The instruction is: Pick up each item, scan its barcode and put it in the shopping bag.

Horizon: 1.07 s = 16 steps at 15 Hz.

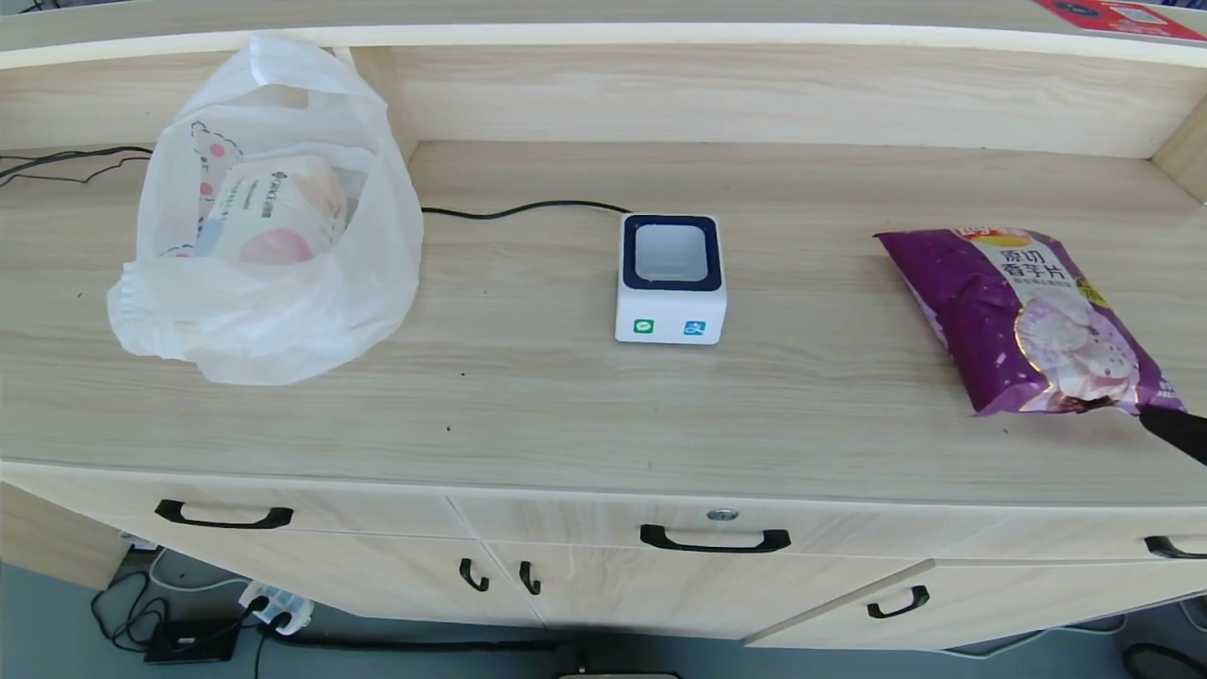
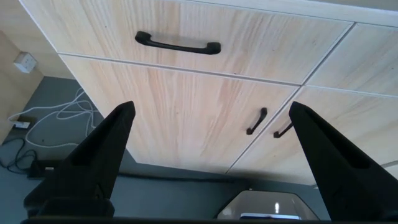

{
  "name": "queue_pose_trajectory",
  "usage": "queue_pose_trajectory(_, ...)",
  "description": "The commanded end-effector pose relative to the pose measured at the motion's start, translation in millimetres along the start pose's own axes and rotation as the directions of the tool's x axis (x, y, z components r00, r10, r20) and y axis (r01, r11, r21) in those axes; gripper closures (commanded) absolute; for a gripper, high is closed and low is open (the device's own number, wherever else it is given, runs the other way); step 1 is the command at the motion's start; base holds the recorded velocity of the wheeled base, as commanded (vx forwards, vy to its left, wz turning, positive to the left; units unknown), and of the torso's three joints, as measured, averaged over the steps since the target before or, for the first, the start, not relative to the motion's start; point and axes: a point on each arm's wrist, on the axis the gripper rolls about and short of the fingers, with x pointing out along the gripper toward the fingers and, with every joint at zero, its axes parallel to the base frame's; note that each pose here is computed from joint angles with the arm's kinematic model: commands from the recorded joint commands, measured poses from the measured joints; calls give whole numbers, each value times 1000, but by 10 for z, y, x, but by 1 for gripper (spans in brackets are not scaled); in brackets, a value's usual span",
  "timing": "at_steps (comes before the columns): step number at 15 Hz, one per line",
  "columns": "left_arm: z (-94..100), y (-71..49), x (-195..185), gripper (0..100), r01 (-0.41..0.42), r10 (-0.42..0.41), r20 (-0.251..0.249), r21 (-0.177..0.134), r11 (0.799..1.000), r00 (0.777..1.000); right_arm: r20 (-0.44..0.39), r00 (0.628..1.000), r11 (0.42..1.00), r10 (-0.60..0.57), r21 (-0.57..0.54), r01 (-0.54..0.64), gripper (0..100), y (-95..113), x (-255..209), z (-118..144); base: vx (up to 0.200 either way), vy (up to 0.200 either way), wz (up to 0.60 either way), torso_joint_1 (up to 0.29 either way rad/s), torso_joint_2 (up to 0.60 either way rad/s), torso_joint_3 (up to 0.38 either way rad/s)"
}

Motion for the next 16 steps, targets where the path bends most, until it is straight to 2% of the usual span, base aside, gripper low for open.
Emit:
queue_pose_trajectory(1, -2, 0, 1, 0, 0, 0, -1, -1, 1000, 1000, -39, 999, 1000, 5, -20, -6, 0, -60, 297, 153, 0, 0, 0, 0, 0, 0)
queue_pose_trajectory(5, -2, 0, 1, 0, -1, 1, -1, -1, 1000, 1000, -71, 997, 1000, -20, -7, 19, 0, -238, 765, 393, 0, 0, 0, 0, 0, 0)
queue_pose_trajectory(7, -2, 0, 1, 0, -1, 1, -1, -1, 1000, 1000, -102, 994, 999, -40, 5, 41, 0, -327, 911, 382, 0, 0, 0, 0, 0, 0)
queue_pose_trajectory(10, -1, 0, 1, 0, 0, 0, 1, -1, 1000, 1000, -144, 990, 1000, -12, 24, 16, 0, -388, 1040, 304, 0, 0, 0, 0, 0, 0)
queue_pose_trajectory(16, 1, 0, 1, 0, 2, -2, 2, -1, 1000, 1000, -167, 986, 999, 10, 40, -3, 0, -430, 1202, 291, 0, 0, 0, 0, 0, 0)
